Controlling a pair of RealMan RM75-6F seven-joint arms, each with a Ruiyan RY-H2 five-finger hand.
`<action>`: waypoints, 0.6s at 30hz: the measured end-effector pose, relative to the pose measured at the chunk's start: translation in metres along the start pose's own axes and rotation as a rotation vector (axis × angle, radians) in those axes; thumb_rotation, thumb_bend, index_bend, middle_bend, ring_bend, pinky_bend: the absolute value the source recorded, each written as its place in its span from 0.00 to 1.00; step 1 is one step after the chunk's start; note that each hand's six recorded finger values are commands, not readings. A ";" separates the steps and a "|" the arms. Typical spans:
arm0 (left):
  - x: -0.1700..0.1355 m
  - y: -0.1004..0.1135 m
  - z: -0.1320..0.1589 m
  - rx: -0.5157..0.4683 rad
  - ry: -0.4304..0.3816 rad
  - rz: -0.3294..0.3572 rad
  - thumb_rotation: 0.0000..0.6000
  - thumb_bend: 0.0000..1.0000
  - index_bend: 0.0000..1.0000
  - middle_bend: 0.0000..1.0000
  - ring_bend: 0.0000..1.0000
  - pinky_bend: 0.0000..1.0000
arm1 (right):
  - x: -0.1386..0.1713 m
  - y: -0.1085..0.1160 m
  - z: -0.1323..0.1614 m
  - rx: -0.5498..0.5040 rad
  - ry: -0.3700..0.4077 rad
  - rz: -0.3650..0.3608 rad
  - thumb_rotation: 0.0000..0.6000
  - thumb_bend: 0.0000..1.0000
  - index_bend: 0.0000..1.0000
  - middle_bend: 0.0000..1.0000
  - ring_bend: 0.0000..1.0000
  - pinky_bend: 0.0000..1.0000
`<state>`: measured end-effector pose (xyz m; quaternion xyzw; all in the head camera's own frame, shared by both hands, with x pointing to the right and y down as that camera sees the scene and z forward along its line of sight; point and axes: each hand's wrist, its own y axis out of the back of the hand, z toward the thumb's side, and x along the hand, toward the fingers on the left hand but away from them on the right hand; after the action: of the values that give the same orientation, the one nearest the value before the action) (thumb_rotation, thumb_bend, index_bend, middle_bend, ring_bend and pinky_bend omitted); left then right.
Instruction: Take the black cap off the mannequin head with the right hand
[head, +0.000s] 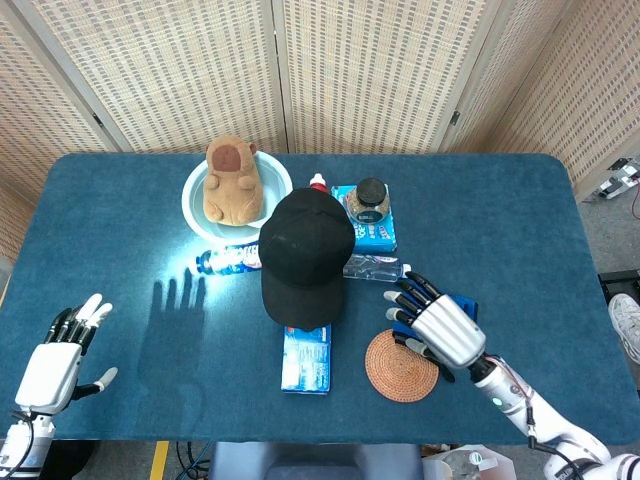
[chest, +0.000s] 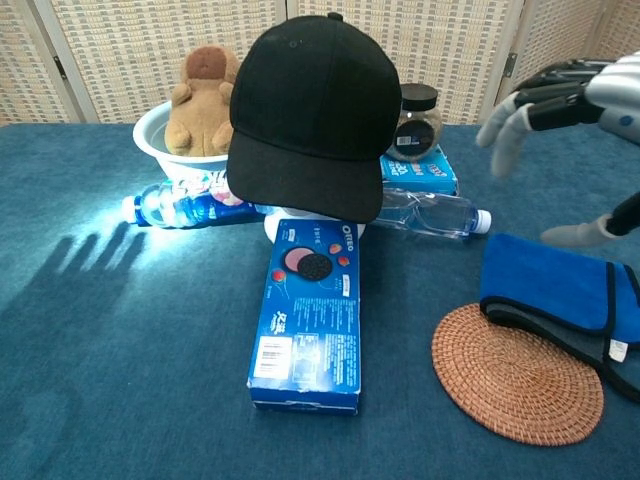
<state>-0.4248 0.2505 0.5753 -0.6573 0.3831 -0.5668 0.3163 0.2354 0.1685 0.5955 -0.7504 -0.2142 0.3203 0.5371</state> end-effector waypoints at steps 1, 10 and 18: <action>0.000 0.000 0.000 0.001 0.001 -0.001 1.00 0.19 0.04 0.00 0.02 0.00 | -0.005 -0.001 0.004 0.006 0.014 -0.006 1.00 0.00 0.39 0.24 0.13 0.12; 0.000 0.000 -0.001 0.002 0.004 -0.003 1.00 0.19 0.04 0.00 0.02 0.00 | -0.037 -0.015 0.031 0.039 0.100 -0.080 1.00 0.00 0.34 0.21 0.10 0.08; 0.002 -0.002 0.000 0.004 0.000 -0.012 1.00 0.19 0.04 0.00 0.02 0.00 | -0.056 -0.023 0.051 0.050 0.139 -0.165 1.00 0.00 0.34 0.21 0.10 0.06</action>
<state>-0.4238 0.2497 0.5784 -0.6590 0.3781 -0.5692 0.3141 0.1599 0.1728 0.6201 -0.7369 -0.2296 0.2274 0.5938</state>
